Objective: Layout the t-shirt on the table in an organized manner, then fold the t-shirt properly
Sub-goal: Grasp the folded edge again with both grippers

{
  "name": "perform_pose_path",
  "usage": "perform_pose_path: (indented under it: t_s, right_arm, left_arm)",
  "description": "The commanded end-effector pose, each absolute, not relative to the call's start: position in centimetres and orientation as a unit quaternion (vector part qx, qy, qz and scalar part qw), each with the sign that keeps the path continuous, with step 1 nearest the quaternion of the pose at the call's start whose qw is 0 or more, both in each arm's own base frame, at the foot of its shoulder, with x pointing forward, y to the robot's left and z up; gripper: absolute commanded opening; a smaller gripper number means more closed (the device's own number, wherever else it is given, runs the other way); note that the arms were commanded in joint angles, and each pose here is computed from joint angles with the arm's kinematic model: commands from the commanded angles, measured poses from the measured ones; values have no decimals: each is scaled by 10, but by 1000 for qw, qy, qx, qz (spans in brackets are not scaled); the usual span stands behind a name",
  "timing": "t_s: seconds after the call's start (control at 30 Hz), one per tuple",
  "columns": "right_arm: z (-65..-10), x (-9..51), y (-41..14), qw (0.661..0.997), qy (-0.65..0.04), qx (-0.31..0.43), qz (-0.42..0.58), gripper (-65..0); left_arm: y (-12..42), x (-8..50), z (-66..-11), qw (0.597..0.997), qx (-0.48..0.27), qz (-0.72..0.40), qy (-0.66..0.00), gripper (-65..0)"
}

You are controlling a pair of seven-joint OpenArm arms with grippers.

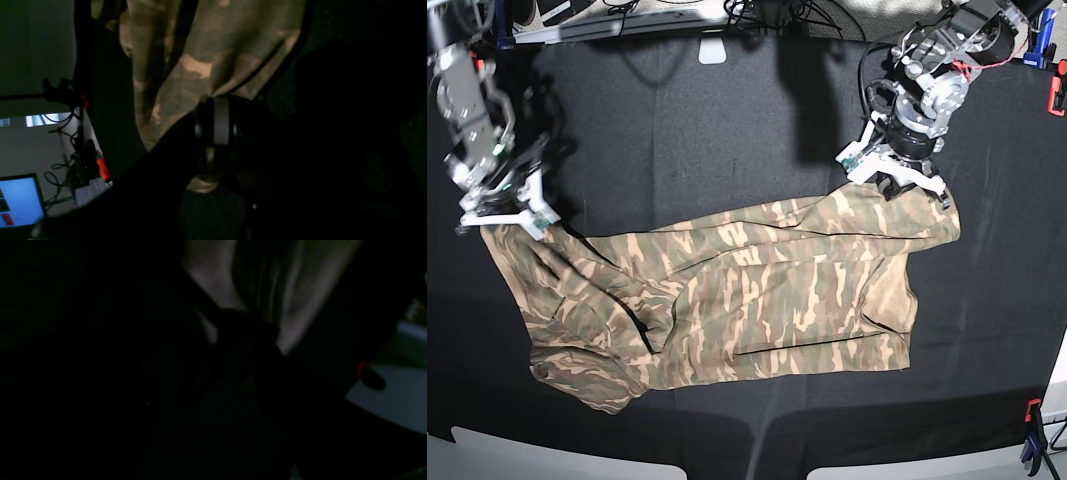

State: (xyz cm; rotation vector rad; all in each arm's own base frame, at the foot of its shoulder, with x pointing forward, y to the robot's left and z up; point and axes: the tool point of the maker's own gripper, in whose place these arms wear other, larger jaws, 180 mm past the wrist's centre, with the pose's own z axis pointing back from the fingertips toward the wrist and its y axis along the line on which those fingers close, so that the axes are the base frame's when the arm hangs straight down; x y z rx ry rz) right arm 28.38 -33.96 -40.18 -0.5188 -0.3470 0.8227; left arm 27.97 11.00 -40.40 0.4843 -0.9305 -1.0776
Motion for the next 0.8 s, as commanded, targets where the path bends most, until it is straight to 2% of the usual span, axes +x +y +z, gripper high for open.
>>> perform_pose_path:
  t_s: [0.0,0.17,0.37,0.57,0.63,0.73,0.77]
  right_arm:
    - [-387,298,-348,863,-183,-264,390,-322]
    - [-379,313,-349,860,-204,-265,384,-429]
    - [-367,328,-345,858,-228,-263,378,-431]
    - [-378,324,-327,865,-229,-221,388,-439]
    - [-380,325,-321,865,-235,-215,388,-488]
    - [-384,326,-313,866,-240,-208,385,-635]
    - [-384,327,-313,867,-243,-210,382,-650]
  left_arm:
    - [110,288,-392,718,228,-486,-442,-650]
    - [110,288,-392,718,228,-487,-443,-650]
    - [110,288,-392,718,228,-487,-443,-650]
    - [110,288,-392,718,228,-487,-443,-650]
    - [110,288,-392,718,228,-487,-443,-650]
    - [109,288,-392,717,227,-487,-444,-650]
    - [109,288,-392,717,227,-487,-444,-650]
